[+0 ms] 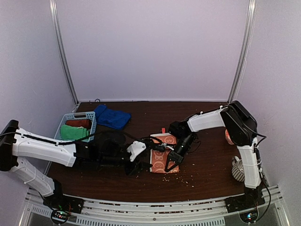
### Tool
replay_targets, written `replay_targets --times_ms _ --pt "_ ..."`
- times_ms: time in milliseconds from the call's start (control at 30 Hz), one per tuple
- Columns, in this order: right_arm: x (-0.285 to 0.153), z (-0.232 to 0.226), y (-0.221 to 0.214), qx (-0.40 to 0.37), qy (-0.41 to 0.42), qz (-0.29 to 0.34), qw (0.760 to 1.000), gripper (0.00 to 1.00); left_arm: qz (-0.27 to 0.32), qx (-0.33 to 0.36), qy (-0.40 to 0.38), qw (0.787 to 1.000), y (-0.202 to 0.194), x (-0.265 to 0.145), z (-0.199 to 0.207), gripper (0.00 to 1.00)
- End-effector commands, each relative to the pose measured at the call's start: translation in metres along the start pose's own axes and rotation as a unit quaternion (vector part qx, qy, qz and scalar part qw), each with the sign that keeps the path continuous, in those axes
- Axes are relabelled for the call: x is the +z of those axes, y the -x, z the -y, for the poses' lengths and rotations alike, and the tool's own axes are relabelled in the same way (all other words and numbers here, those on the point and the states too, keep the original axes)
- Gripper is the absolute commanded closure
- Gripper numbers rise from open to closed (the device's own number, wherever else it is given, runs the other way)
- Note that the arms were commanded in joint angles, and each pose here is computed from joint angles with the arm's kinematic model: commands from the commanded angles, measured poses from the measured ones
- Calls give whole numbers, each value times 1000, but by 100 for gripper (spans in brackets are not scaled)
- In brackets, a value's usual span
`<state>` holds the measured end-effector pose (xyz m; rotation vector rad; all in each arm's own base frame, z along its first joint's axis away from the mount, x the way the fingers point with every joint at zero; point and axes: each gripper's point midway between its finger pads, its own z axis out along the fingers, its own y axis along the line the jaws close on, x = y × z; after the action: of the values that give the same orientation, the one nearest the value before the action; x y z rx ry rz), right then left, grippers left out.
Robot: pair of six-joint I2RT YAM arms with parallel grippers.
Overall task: Roll the towels
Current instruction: Roll the towel at the center of the board.
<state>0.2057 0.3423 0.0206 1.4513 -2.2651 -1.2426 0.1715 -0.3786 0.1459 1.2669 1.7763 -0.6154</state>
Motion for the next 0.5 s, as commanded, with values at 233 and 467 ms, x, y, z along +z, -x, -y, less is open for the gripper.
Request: replay_targets --times_ms 233,467 --pt "18 25 -29 54 -6 -54 997 100 -79 201 -60 974 -10 63 43 73" --pt "20 25 -33 55 -5 -57 997 100 -149 241 -49 958 -46 95 38 70"
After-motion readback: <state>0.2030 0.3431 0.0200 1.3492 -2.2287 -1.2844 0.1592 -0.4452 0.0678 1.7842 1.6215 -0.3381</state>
